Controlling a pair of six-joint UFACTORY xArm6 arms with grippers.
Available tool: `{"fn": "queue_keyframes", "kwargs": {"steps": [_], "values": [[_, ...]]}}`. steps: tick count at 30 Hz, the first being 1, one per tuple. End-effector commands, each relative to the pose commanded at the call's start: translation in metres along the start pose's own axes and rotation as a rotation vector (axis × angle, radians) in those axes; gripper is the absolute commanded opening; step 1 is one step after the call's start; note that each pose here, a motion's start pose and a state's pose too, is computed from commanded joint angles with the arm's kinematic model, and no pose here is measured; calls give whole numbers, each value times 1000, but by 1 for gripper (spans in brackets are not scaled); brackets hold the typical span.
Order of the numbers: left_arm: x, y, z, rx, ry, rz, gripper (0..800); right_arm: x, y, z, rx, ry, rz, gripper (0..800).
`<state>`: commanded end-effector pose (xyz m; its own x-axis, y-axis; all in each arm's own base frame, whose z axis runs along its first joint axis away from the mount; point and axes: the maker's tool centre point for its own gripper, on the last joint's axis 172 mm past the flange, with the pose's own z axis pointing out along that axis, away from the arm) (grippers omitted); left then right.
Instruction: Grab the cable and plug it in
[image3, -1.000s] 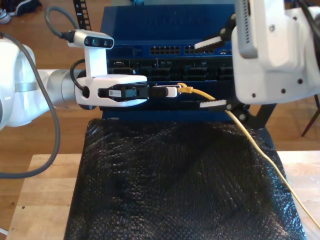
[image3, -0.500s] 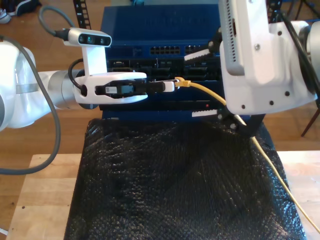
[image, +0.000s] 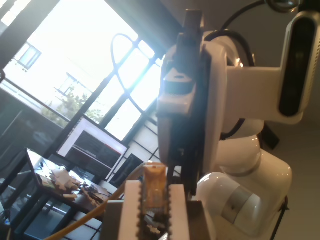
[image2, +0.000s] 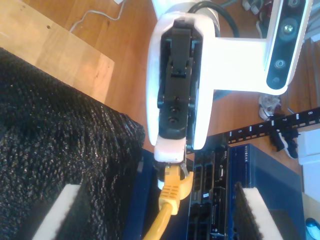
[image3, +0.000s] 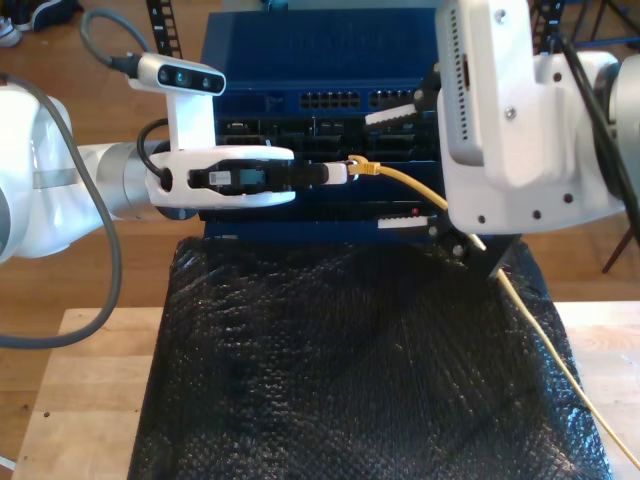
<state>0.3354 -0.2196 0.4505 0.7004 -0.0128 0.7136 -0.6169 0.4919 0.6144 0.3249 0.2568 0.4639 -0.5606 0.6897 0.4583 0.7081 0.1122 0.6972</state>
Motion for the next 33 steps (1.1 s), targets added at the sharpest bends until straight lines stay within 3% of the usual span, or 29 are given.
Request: {"fn": "queue_keyframes", "kwargs": {"steps": [33], "values": [[1, 17, 4, -78, 19, 7, 33, 16, 7, 0, -44, 21, -31, 538]]}}
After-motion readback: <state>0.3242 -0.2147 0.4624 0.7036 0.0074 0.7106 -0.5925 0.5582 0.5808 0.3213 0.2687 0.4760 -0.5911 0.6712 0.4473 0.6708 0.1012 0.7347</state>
